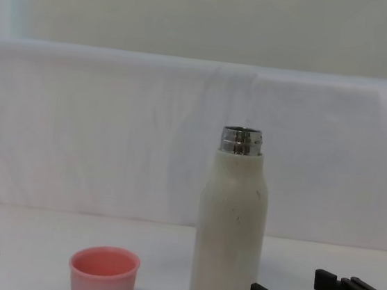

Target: Grasp the thermos with one hand and pour water into the cup lid.

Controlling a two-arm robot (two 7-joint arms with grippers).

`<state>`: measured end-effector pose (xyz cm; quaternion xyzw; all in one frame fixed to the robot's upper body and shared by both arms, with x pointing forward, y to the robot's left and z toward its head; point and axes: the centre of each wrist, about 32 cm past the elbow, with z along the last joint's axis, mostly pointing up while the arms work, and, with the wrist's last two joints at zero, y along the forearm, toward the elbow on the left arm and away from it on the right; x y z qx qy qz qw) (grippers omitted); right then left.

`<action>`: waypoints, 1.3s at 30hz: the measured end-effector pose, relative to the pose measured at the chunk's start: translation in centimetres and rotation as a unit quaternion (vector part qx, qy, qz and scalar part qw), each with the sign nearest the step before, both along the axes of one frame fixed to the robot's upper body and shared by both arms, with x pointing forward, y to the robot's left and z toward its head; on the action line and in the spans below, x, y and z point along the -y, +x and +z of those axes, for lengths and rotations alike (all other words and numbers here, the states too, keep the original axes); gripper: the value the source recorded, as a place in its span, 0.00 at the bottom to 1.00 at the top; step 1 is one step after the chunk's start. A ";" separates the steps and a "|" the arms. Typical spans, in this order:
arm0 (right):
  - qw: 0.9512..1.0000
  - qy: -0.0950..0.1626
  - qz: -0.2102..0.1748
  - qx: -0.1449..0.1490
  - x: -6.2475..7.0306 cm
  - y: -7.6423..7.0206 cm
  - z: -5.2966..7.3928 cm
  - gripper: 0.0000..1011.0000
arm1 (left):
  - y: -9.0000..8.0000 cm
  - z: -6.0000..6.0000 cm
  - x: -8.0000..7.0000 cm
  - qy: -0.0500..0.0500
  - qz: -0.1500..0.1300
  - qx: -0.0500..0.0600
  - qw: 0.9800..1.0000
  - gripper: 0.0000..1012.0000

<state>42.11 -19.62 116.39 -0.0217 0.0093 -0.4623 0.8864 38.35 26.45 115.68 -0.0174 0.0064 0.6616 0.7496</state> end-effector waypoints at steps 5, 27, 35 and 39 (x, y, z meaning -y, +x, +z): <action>1.000 0.000 0.000 0.000 0.0 0.0 0.0 0.99 | 0.0 0.0 0.0 0.000 0.000 0.000 1.000 0.99; 1.000 -0.001 0.000 -0.001 0.0 0.1 0.0 0.99 | 0.0 0.0 0.0 0.000 0.000 0.000 1.000 0.99; 1.000 -0.001 0.000 -0.001 0.0 0.0 0.0 0.99 | 0.0 0.0 0.0 0.000 0.000 0.000 1.000 0.99; 1.000 -0.001 0.000 -0.001 0.0 0.1 0.0 0.99 | 0.0 0.0 0.0 0.000 0.000 0.000 1.000 0.99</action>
